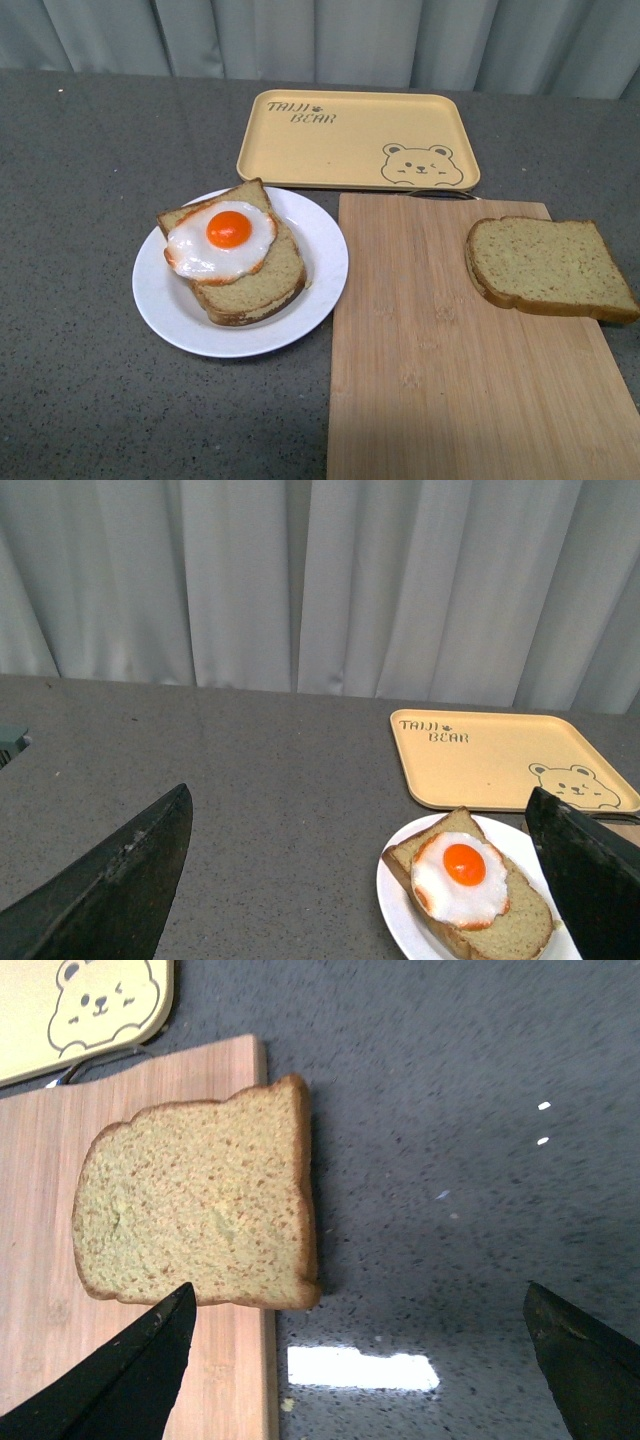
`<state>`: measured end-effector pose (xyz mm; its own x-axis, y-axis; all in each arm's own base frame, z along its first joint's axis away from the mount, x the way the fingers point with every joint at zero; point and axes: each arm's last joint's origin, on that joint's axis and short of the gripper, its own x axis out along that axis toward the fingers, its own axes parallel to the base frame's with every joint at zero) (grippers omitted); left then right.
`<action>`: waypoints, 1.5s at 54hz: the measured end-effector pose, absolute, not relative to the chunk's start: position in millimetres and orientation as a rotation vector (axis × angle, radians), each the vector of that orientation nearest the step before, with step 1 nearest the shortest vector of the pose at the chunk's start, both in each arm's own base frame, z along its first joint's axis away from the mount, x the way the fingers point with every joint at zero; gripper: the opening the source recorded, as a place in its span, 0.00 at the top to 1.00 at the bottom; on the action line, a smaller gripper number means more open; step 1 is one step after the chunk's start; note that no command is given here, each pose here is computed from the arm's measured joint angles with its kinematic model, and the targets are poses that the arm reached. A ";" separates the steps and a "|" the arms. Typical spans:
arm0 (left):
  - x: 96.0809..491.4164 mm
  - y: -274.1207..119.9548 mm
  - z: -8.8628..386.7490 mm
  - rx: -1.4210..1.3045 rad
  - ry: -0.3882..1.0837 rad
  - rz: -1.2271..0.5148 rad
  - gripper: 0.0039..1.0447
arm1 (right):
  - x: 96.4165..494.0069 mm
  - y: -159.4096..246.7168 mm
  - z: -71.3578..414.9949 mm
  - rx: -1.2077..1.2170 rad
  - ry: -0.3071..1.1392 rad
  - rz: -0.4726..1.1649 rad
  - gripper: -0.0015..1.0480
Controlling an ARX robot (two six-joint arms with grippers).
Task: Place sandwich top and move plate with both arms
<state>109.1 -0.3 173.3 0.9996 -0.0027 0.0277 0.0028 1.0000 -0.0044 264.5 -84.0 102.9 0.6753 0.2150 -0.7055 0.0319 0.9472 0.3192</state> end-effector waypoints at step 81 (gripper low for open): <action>109.1 -0.3 173.3 -0.004 -0.028 -0.003 0.06 | 357.5 51.4 110.8 0.710 0.809 0.668 0.98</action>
<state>109.1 -0.3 173.3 0.9996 -0.0027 0.0277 0.0028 1.0000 -0.0044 357.5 51.4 110.8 0.5191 0.7541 -0.4023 -0.2524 0.5849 0.7708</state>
